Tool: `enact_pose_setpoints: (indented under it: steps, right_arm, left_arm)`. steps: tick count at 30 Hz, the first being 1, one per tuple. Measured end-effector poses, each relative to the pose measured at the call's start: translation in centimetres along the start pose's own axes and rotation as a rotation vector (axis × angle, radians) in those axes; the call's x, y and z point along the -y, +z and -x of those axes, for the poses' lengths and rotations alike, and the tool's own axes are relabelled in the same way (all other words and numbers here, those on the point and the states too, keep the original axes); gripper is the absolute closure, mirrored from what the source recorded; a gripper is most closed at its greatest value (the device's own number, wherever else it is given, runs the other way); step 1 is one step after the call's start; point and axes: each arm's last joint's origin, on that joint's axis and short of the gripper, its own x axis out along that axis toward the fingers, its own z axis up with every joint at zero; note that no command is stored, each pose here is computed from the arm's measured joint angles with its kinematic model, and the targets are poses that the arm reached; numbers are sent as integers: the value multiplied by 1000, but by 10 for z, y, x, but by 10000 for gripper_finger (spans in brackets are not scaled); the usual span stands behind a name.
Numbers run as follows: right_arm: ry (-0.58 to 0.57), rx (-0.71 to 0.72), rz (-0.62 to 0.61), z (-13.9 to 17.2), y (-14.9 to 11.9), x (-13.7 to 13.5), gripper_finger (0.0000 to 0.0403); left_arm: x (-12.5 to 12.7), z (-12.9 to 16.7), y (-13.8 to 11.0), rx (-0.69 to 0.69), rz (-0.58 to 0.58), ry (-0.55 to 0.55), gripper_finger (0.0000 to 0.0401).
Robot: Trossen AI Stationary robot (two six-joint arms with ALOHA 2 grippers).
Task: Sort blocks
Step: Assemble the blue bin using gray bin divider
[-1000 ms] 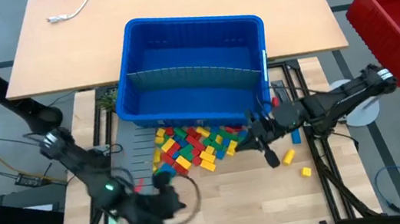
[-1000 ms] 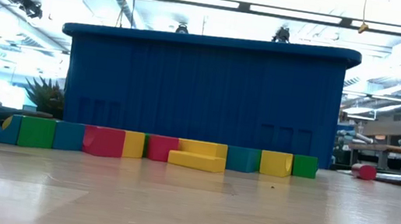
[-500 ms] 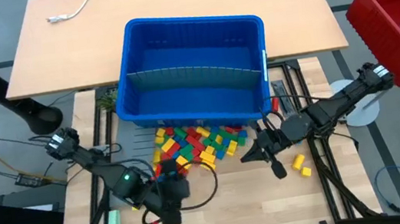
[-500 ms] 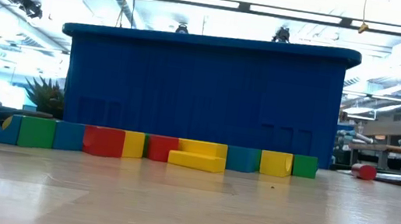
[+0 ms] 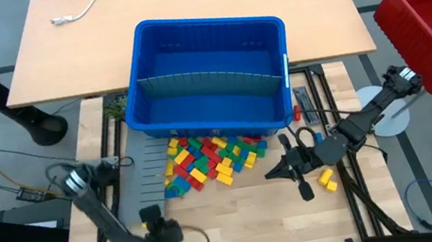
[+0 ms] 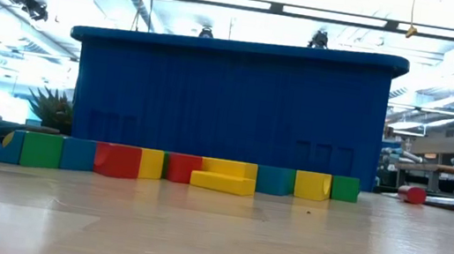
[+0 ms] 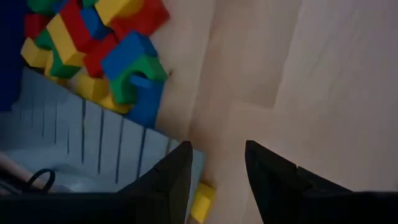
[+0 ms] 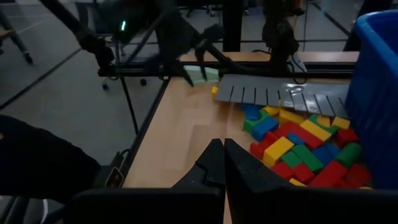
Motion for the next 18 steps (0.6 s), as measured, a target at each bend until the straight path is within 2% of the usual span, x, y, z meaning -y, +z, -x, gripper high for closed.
enact_pose_setpoints:
  steps: [5,10,18]
  right_arm:
    - [-26,10,9,3,-1,-5,403]
    - [-39,16,15,4,-2,-8,403]
    - [-34,15,17,5,-2,-9,403]
  left_arm:
    - [30,-32,-20,27,-42,160,243]
    - [36,-53,-27,26,-7,310,243]
    - [47,-60,-39,8,10,321,243]
